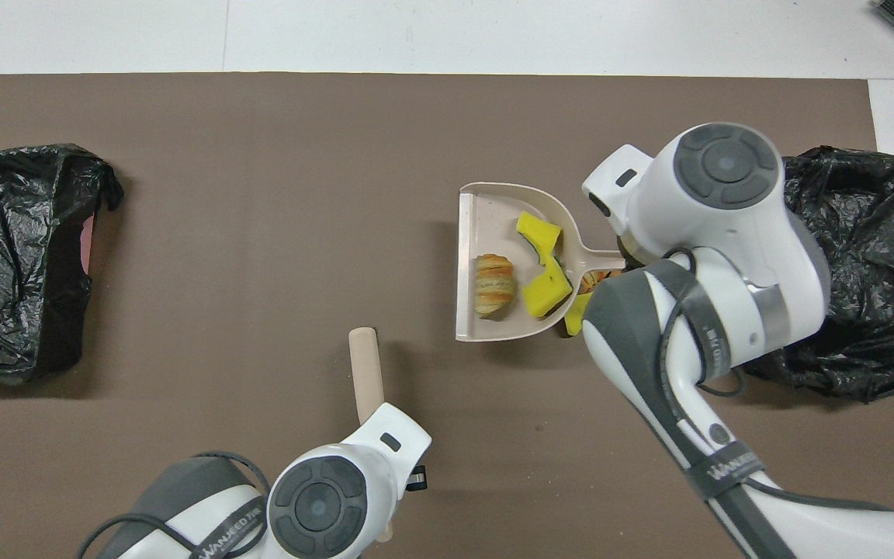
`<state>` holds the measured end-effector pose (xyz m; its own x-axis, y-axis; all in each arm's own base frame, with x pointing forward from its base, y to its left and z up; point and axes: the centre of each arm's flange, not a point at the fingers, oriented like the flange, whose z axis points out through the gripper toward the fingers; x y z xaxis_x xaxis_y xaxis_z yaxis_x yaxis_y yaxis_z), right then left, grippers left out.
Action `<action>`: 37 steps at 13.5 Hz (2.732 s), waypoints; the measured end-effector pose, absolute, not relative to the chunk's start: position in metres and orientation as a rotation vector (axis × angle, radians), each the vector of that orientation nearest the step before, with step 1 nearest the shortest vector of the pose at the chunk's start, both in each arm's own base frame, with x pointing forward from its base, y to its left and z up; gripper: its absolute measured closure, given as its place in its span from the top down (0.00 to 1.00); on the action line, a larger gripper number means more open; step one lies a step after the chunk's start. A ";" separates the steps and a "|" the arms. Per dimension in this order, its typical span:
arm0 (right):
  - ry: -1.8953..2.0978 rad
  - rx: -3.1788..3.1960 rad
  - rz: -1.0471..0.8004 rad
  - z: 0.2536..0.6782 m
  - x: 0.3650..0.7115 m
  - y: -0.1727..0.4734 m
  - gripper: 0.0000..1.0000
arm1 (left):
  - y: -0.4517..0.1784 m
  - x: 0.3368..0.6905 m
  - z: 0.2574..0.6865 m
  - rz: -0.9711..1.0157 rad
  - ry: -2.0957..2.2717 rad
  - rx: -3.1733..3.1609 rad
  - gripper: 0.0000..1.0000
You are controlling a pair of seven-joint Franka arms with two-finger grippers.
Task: Sweep and dump trash in bin
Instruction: 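Carry the dustpan with the right gripper over the nearby black bag, then tip the dustpan into the bag with the right gripper while the left gripper withdraws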
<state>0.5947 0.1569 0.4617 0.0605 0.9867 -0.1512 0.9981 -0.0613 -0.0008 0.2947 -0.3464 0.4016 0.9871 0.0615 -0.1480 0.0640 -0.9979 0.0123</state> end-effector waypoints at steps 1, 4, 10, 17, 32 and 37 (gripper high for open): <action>2.088 2.208 -0.165 0.470 0.599 0.139 0.31 | -0.351 0.292 0.395 -0.244 0.110 3.114 0.26; 2.121 2.198 -0.161 0.481 0.611 0.072 0.31 | -0.358 0.297 0.371 -0.279 0.119 3.089 0.26; 2.188 2.144 -0.166 0.500 0.612 -0.071 0.31 | -0.354 0.301 0.362 -0.280 -0.005 3.079 0.26; 2.057 2.024 -0.271 0.519 0.588 -0.232 0.31 | -0.349 0.307 0.347 -0.269 0.029 3.074 0.26; 1.616 1.598 -0.804 0.547 0.613 -0.183 0.31 | -0.202 0.466 0.418 -0.041 0.211 3.029 1.00; 1.573 1.437 -0.908 0.560 0.617 -0.170 0.31 | -0.126 0.493 0.473 -0.095 0.101 3.102 1.00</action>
<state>0.6174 -0.1695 0.5598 -0.0319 0.4190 -0.9074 0.9954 0.0957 0.0092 0.4931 -0.1260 0.4733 0.9960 0.0635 -0.0625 0.0658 -0.9972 0.0348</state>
